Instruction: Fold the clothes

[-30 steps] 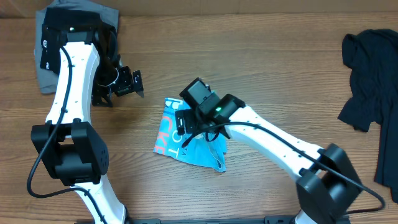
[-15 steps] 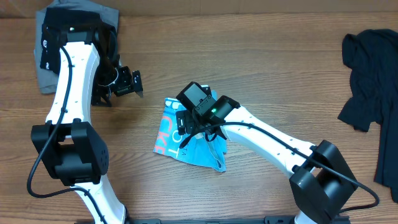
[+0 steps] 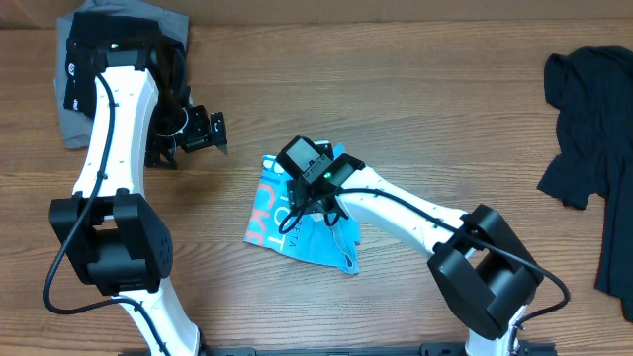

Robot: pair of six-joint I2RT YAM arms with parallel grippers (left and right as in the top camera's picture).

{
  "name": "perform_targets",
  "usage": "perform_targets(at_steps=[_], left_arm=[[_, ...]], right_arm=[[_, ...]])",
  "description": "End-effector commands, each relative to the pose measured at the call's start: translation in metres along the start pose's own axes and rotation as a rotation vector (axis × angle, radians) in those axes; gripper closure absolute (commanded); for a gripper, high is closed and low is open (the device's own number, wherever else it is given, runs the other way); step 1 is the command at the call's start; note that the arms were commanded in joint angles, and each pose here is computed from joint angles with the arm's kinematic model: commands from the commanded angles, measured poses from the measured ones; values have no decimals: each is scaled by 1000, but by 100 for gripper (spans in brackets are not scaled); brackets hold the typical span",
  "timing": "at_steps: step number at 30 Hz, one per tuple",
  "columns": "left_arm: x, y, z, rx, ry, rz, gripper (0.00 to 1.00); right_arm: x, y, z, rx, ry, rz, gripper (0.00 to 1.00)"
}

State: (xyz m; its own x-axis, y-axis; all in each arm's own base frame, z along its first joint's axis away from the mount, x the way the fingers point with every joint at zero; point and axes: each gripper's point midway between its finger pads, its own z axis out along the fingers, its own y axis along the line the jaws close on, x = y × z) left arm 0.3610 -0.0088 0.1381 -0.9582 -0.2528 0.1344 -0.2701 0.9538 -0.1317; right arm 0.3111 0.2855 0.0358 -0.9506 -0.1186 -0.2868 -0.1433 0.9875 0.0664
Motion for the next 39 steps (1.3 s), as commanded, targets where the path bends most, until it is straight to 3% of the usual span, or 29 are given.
perform_targets(at_steps=[1, 8, 26, 28, 30, 33, 36, 39], left_arm=[[1, 3, -3, -10, -10, -11, 0], [1, 3, -3, -10, -10, -11, 0], [1, 3, -3, -10, -11, -7, 0], [1, 3, -3, -10, -11, -7, 0], [1, 3, -3, -10, -11, -7, 0], [1, 3, -3, -10, -12, -7, 0], [1, 3, -3, -10, -12, -7, 0], [1, 3, -3, -10, -11, -8, 0]], right_arm=[[-17, -7, -6, 36, -55, 21, 39], [-27, -39, -7, 80, -28, 114, 65], [-43, -119, -18, 201, 42, 270, 61], [-44, -127, -18, 209, 47, 290, 51], [-44, -135, -18, 219, 56, 305, 32], [-42, -145, -19, 233, 71, 324, 25], [-41, -153, -19, 245, 78, 336, 5], [-41, -166, -21, 290, 73, 363, 0]])
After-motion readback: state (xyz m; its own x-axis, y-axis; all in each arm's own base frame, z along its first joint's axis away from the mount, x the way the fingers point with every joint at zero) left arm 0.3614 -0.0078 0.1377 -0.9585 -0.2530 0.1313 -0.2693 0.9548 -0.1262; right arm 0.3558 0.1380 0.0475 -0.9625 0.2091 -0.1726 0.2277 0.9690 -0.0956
